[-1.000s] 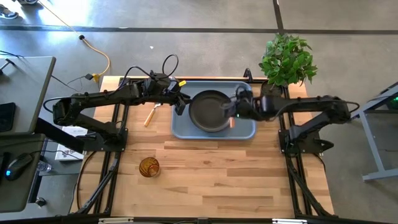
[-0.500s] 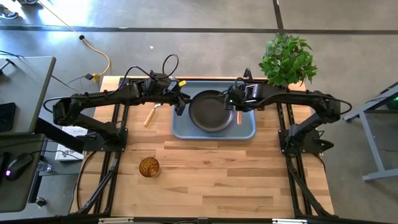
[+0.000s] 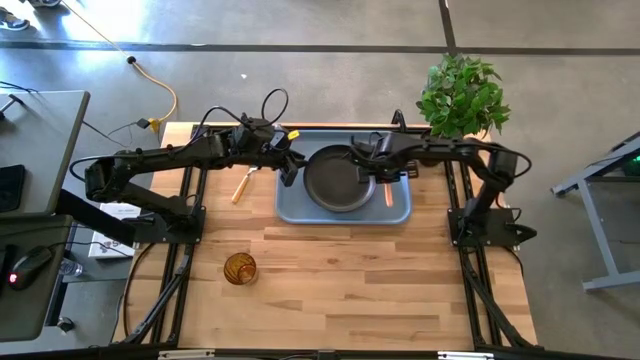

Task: Pick and place plate/cup/fork/spoon on tray
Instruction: Put the light orange fork on the blue tray

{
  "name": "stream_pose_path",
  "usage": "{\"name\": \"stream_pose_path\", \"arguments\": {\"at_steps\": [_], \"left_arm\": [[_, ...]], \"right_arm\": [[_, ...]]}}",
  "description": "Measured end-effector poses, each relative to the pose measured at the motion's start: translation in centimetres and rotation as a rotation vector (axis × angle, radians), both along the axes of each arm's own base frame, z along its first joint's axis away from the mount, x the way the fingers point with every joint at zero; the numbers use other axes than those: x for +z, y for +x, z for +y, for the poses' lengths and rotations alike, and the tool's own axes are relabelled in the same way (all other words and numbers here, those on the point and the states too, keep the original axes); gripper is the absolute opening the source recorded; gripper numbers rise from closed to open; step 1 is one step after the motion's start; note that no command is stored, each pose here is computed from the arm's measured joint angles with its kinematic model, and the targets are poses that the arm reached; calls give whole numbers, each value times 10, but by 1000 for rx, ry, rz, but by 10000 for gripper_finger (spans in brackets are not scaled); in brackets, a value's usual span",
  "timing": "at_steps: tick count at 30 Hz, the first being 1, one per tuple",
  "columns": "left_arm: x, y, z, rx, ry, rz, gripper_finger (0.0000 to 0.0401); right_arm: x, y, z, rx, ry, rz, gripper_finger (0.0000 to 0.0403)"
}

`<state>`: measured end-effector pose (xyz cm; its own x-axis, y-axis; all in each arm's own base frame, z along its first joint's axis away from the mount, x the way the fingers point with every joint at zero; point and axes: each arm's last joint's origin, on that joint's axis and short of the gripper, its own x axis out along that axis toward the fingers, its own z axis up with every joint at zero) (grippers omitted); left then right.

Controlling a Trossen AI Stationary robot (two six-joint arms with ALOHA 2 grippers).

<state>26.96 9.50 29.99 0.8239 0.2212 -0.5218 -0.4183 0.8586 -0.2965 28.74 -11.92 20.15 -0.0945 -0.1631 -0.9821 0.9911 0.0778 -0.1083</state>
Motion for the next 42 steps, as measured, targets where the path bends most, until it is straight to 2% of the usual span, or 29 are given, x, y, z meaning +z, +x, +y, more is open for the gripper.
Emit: {"name": "stream_pose_path", "arguments": {"at_steps": [14, 23, 31, 42], "left_arm": [[-1, -1, 0, 1, -5, 16, 108], [-2, -1, 0, 1, -5, 17, 108], [-2, -1, 0, 0, -5, 17, 108], [-2, -1, 0, 0, -6, 17, 108]], "right_arm": [[-35, 6, -21, -29, 65, 52, 12], [-50, 9, -21, -39, 132, 70, 12], [-56, 10, -22, -40, 143, 75, 12], [-56, 10, -23, -57, 152, 73, 67]]}}
